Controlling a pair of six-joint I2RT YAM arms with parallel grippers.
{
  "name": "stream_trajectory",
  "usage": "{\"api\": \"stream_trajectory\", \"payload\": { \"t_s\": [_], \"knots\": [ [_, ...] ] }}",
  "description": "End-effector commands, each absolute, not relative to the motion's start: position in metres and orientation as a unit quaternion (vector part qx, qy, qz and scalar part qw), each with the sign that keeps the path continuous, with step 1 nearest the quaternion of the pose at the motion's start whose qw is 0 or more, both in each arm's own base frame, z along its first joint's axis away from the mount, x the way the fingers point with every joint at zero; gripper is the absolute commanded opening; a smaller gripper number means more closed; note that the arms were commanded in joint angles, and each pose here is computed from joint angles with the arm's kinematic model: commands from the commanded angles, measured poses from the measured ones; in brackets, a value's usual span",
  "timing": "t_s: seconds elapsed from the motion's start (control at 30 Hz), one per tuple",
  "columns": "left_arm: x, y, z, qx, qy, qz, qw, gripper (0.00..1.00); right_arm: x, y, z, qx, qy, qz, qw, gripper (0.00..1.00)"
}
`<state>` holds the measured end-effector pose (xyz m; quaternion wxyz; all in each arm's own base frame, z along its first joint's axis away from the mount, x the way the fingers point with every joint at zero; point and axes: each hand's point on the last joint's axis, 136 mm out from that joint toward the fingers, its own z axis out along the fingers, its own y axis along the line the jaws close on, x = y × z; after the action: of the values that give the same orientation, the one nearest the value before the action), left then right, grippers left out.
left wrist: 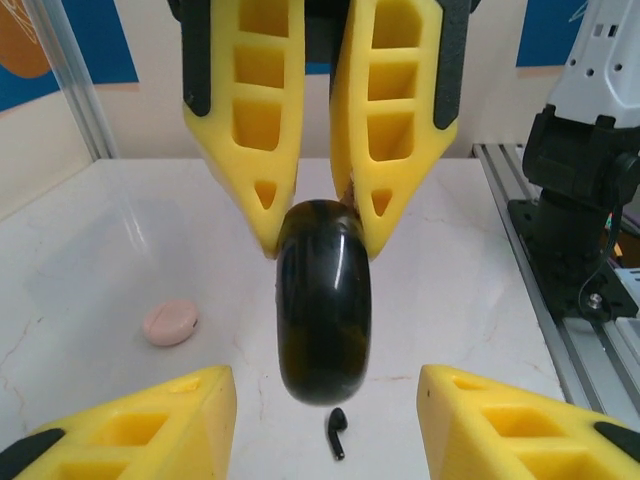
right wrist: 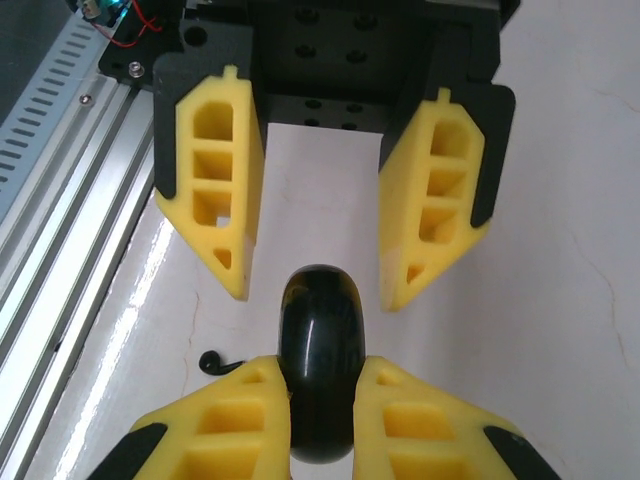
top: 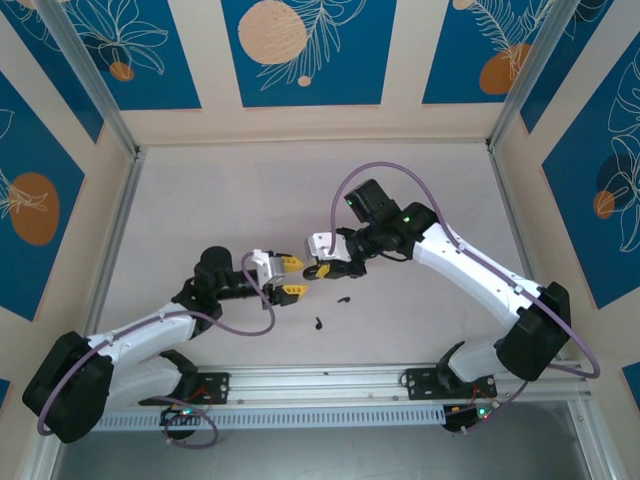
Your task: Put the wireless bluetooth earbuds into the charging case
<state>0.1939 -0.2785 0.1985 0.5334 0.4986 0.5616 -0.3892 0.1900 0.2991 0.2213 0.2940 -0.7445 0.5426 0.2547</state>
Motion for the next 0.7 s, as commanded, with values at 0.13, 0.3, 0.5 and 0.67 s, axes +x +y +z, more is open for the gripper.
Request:
{"api": "stream_trajectory", "payload": {
  "t_s": [0.13, 0.3, 0.5, 0.67],
  "knots": [
    [0.189, -0.284, 0.206, 0.517, 0.545, -0.388, 0.534, 0.45, 0.179, 0.308, 0.224, -0.760, 0.522, 0.272, 0.276, 0.13],
    [0.189, -0.284, 0.205, 0.517, 0.546, -0.389, 0.532, 0.43, 0.176, 0.312, 0.225, -0.760, 0.517, 0.282, 0.275, 0.12],
    [0.188, -0.284, 0.209, 0.516, 0.542, -0.390, 0.536, 0.33, 0.174, 0.315, 0.224, -0.760, 0.515, 0.288, 0.271, 0.12],
    [0.186, -0.284, 0.214, 0.515, 0.538, -0.392, 0.540, 0.27, 0.174, 0.316, 0.222, -0.760, 0.518, 0.290, 0.266, 0.12]
  ]
}}
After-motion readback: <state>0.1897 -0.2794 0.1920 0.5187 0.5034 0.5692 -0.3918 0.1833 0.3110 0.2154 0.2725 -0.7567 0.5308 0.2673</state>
